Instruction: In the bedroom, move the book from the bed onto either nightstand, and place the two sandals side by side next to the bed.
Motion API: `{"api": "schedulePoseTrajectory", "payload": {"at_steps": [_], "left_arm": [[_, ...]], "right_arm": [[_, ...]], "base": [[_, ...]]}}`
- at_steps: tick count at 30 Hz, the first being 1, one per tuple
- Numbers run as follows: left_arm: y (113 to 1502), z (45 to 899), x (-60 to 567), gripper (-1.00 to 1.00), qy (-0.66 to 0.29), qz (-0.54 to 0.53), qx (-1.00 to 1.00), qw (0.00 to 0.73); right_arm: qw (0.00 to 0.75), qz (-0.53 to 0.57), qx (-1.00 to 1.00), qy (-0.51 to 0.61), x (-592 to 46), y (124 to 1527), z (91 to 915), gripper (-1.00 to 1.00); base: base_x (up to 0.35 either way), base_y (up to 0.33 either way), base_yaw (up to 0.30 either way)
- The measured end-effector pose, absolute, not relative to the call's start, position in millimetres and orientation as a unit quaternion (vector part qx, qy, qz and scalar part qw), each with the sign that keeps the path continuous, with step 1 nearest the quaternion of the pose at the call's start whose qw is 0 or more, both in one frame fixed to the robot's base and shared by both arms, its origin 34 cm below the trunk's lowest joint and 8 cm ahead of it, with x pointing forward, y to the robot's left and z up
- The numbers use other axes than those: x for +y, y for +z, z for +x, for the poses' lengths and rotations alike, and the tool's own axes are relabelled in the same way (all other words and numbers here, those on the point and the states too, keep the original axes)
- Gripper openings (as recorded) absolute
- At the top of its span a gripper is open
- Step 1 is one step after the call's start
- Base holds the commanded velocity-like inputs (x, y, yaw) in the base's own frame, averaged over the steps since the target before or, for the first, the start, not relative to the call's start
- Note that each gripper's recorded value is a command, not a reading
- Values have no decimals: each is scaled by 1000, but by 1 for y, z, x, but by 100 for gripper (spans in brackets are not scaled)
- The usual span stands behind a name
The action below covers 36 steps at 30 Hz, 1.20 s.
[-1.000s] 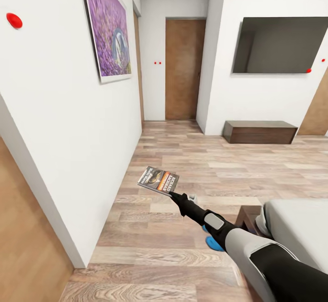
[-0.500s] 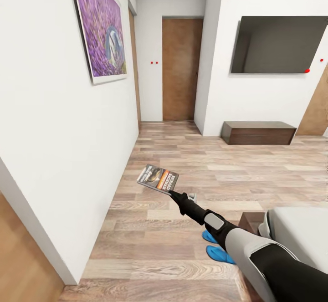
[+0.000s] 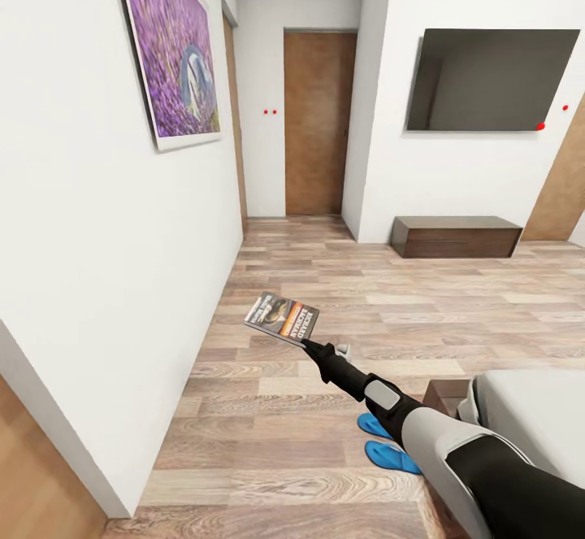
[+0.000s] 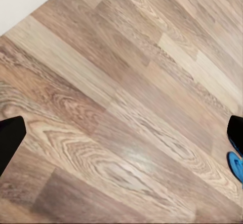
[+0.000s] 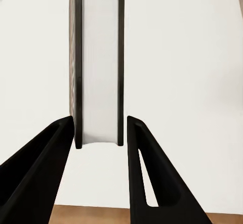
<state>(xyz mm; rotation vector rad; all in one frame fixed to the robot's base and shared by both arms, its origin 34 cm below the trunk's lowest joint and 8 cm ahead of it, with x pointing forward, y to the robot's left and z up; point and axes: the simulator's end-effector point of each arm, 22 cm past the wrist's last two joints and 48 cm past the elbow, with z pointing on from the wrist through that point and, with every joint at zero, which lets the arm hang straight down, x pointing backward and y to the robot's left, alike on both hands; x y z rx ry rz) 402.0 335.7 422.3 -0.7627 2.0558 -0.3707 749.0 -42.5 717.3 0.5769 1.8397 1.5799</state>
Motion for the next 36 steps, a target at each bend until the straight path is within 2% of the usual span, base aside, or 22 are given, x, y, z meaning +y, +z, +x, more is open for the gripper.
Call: {"api": "schedulePoseTrajectory", "payload": {"at_steps": [7, 22, 36], "left_arm": [[403, 385, 305, 100, -134, -314, 847, 407], [396, 379, 277, 100, -141, -293, 862, 389], [396, 379, 275, 100, -142, -290, 863, 389]], "right_arm": [[319, 220, 700, 600, -43, 717, 749, -100], [319, 220, 700, 601, -43, 717, 749, -100], [319, 219, 700, 600, -43, 717, 749, -100]], "base": [[1, 0, -1], [6, 0, 0], [153, 0, 0]]}}
